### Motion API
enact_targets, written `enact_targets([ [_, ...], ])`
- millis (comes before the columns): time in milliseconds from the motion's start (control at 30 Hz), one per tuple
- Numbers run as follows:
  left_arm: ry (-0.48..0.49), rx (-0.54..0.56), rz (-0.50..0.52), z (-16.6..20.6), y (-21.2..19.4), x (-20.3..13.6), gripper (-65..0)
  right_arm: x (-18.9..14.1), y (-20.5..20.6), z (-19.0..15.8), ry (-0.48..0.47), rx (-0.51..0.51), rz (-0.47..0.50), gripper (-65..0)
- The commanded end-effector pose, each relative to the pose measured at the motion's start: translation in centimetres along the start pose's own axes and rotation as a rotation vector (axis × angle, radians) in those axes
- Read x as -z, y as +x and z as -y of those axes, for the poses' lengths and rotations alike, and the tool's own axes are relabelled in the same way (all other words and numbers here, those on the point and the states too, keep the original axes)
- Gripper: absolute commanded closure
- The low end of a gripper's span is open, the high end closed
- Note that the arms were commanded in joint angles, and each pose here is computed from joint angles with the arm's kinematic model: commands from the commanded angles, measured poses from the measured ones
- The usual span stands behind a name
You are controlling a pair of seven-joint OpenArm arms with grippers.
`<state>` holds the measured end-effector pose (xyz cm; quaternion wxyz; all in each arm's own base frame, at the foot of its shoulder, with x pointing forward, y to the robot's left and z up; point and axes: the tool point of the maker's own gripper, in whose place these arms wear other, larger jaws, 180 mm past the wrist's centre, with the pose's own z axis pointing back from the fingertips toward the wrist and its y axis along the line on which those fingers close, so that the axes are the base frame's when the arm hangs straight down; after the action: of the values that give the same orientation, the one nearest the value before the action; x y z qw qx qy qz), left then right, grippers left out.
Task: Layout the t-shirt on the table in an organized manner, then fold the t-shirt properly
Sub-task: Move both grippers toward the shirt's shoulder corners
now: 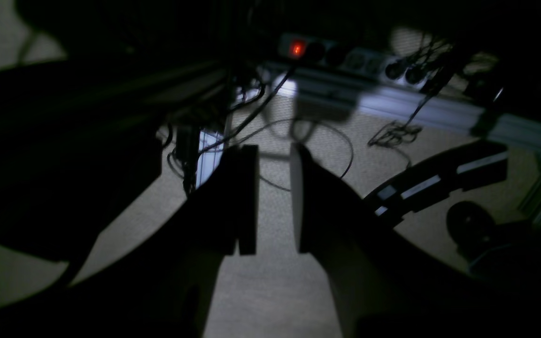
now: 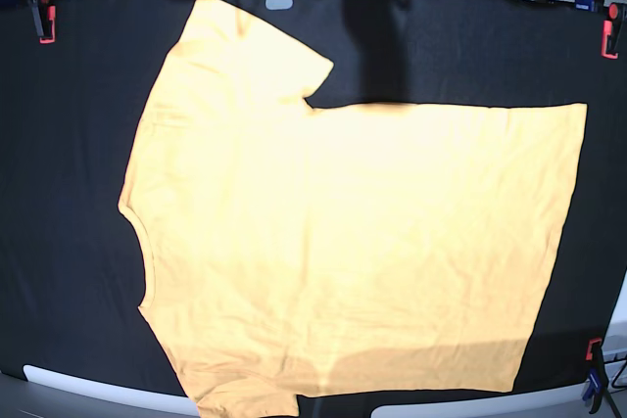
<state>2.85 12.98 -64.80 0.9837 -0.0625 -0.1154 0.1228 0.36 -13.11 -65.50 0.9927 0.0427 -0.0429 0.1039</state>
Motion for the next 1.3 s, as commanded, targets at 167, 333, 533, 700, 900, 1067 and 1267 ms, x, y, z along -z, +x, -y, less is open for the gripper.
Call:
enact_targets([
  [167,-0.084,-0.030,-0.024,0.6,-1.6,-1.1,-19.4,-1.4,-3.7,2.0,-0.035,-0.005,-0.033,-11.9],
  [333,-0.110,0.043,-0.069,-0.3,-3.8,-2.6,-18.5,-3.9,-6.7,3.8,-0.031,0.018,-0.023,-11.9],
  [533,-0.126,0.175,-0.125,-2.2,-5.2,-6.0,-18.5,-7.9,-9.5,4.2,0.019,-0.021,-0.057,-11.9],
  [700,-0.102,0.265,-0.090,-5.0,-4.2,-10.4,-18.5,-12.4,-10.0,2.5,0.134,-0.066,-0.041,-11.9],
  [900,-0.090,0.475,-0.049,-7.2,-2.5,-16.5,-18.5,-18.5,-8.0,0.4,0.217,-0.179,0.025,-11.9],
  [1067,-0.054,0.689,-0.062,-7.8,-0.9,-20.5,-18.5,-24.0,-4.6,-1.5,0.289,-0.312,0.120,-11.9],
  [1267,0.131,1.002,0.102,-8.2,6.1,-23.8,-18.5,-29.3,1.3,-1.3,0.230,-0.501,0.258,-11.9],
])
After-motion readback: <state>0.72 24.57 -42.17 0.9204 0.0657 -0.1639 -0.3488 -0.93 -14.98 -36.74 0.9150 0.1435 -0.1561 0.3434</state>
